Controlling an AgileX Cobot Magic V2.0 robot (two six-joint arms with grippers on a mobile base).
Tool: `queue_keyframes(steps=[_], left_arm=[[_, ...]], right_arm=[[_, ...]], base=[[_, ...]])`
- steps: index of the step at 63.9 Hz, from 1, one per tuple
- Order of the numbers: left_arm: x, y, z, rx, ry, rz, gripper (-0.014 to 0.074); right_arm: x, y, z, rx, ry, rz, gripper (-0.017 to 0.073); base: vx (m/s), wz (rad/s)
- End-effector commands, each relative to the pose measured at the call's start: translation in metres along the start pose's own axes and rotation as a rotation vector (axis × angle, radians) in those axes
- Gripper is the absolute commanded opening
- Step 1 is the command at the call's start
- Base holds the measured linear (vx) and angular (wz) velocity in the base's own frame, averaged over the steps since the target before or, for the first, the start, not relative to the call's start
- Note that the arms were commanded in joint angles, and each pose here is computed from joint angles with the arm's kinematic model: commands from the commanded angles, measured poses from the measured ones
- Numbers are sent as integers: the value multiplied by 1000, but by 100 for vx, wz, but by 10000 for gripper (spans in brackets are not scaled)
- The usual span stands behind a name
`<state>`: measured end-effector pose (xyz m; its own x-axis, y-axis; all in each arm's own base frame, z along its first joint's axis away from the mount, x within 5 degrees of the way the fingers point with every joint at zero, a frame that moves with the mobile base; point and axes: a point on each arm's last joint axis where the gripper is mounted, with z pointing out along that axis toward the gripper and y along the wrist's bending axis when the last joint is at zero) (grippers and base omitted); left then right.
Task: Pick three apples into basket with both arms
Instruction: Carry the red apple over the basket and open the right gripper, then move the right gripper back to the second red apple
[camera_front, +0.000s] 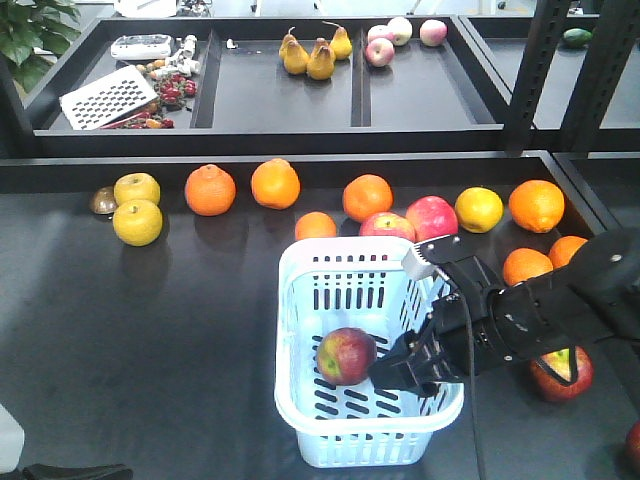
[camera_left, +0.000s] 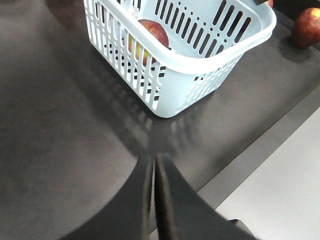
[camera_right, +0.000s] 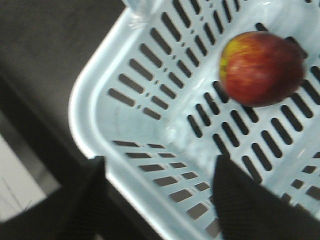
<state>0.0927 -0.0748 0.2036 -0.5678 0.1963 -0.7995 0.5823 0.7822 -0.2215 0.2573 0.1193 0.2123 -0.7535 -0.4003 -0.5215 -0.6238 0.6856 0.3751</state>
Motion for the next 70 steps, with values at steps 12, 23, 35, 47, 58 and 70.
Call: queue_keyframes(steps=[12, 23, 35, 47, 58, 70], left_arm=[[-12, 0, -2, -17, -62, -18, -8], [-12, 0, -2, -17, -62, -18, -8], [-12, 0, -2, -17, -62, -18, -8], [-12, 0, -2, -17, -62, -18, -8], [-12, 0, -2, -17, -62, -18, -8], [-11, 0, -2, -17, -61, -18, -6]], right_arm=[[-2, 19, -48, 115, -29, 21, -10], [8, 3, -84, 373, -43, 116, -6], [19, -37, -115, 588, -106, 251, 46], [26, -77, -122, 652, -107, 355, 289], [20, -110, -115, 665, -63, 406, 641], [6, -141, -99, 660, -24, 440, 724]], base=[[0, 0], [0, 0], [0, 0], [0, 0], [0, 0], [0, 0]])
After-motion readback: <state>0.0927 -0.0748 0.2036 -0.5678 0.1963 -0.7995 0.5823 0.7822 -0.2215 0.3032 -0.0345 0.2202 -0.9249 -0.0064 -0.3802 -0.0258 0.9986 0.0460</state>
